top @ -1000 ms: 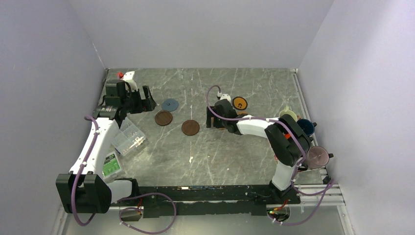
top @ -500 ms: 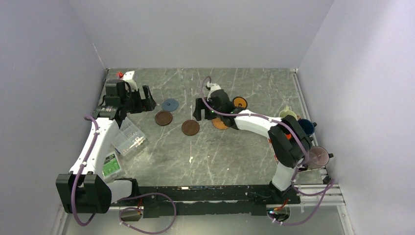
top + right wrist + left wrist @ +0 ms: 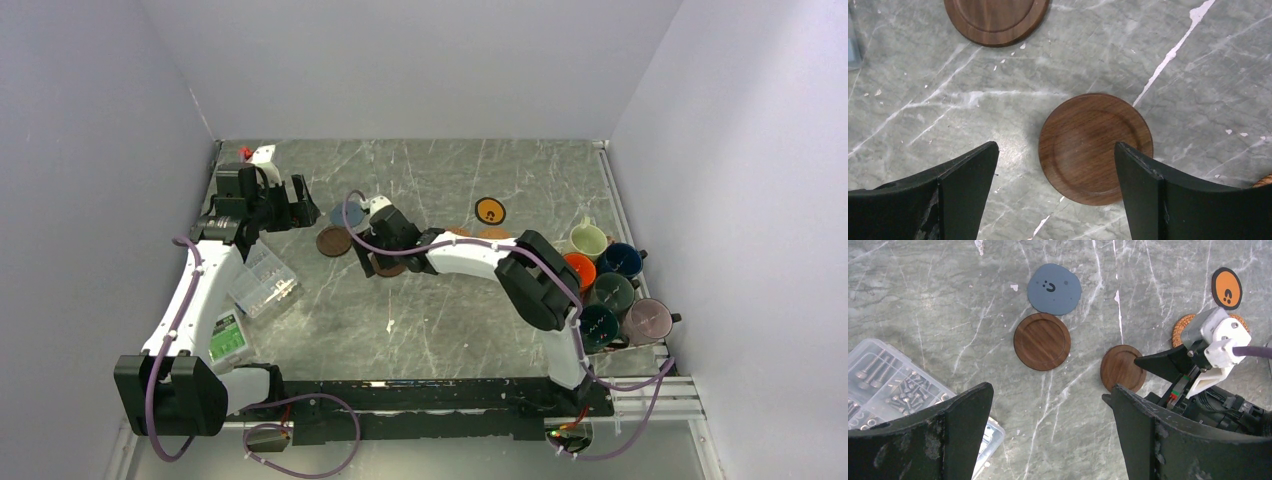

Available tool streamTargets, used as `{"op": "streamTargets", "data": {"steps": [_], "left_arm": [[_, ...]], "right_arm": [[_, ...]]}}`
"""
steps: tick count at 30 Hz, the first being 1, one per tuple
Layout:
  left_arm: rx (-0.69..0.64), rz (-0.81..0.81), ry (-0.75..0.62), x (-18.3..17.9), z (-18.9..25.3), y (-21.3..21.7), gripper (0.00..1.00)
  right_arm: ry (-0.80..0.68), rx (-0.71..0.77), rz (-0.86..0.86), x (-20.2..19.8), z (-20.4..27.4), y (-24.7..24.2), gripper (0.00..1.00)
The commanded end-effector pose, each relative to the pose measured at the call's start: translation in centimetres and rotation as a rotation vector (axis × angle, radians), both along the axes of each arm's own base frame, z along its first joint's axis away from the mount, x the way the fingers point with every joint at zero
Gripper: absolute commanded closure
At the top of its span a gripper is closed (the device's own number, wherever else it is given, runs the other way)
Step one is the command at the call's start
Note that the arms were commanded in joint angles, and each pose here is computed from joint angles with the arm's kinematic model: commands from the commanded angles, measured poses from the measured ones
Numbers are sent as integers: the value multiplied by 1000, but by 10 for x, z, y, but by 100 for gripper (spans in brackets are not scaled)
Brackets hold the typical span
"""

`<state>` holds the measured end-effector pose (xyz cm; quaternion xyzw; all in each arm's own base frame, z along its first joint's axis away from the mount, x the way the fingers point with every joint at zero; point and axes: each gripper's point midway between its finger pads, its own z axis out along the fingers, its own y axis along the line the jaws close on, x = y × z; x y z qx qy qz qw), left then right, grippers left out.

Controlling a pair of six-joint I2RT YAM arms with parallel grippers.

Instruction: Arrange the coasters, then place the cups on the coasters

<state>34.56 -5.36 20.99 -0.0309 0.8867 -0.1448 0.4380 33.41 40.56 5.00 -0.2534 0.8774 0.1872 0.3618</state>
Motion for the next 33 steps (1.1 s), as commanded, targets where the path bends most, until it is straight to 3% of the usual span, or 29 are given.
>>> {"op": "streamTargets", "data": {"steps": [1,15,33], "left_arm": [[-6,-14,-52,1,13,-3,6],[-8,-19,-50,2,12,-5,6],[-2,-16,-48,2,11,-5,6]], "right_arm": [[-21,22,10,3,14,6,10],[99,-27,10,-26,-24,-8,10],[219,-124,-181,-72,-46,-84,10]]}}
